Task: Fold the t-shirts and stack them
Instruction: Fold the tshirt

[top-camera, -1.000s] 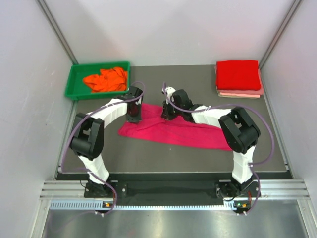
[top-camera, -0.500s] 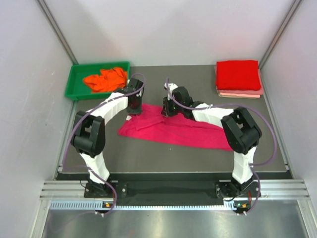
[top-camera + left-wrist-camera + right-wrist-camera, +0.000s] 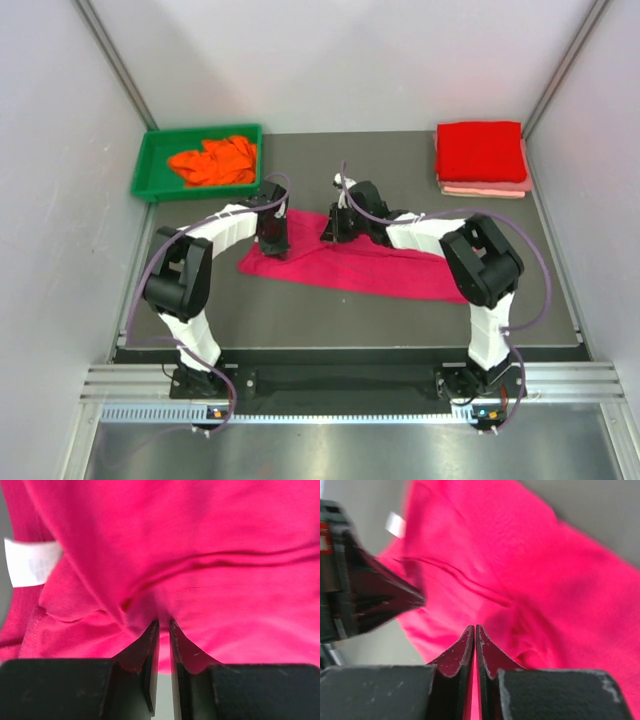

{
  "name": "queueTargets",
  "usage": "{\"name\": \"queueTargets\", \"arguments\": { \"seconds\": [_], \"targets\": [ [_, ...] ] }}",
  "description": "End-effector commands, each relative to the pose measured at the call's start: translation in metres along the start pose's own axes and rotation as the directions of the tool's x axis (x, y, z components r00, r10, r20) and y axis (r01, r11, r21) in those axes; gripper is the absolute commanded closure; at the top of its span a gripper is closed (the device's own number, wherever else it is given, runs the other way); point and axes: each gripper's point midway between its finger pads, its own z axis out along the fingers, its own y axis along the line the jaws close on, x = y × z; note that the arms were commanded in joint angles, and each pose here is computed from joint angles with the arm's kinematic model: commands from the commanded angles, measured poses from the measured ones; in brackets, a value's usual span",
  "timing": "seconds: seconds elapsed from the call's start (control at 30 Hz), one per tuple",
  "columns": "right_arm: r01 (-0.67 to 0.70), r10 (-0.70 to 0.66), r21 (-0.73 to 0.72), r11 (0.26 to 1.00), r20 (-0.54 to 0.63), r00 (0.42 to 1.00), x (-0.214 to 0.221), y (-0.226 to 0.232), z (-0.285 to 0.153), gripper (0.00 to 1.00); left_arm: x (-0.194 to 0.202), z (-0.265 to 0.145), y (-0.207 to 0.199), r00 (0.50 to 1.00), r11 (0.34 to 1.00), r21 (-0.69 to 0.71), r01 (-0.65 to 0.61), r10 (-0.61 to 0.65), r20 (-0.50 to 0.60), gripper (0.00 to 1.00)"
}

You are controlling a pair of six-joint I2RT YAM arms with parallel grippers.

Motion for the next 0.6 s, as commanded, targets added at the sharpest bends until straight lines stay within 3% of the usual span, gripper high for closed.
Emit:
{"name": "queueTargets", "arguments": {
  "seconds": [0.0, 0.17, 0.27, 0.57],
  "targets": [
    [-0.038, 0.038, 0.011, 0.999, -0.048, 0.998, 0.025, -0.013, 0.016, 0.97, 0.001, 0.013, 0.018, 0.999, 0.996, -0.084, 0.029, -0.027, 0.028, 0.81],
    [-0.041, 0.046, 0.069, 0.997, -0.078, 0.996, 0.040, -0.035, 0.022, 0.97, 0.000, 0.011, 0.023, 0.999, 0.993, -0.107, 0.041, -0.037, 0.039, 0.80],
    [-0.038, 0.044, 0.074, 0.997, -0.079, 0.996, 0.038, -0.035, 0.020, 0.97, -0.020, -0.005, 0.013, 0.996, 0.996, -0.082, 0.028, -0.021, 0.081, 0.80],
    [-0.010, 0.010, 0.023, 1.000, -0.008, 1.000, 0.005, -0.005, -0.006, 0.96, -0.131, -0.043, 0.023, 0.960, 0.999, -0.044, 0.028, -0.014, 0.280, 0.79]
  ]
}}
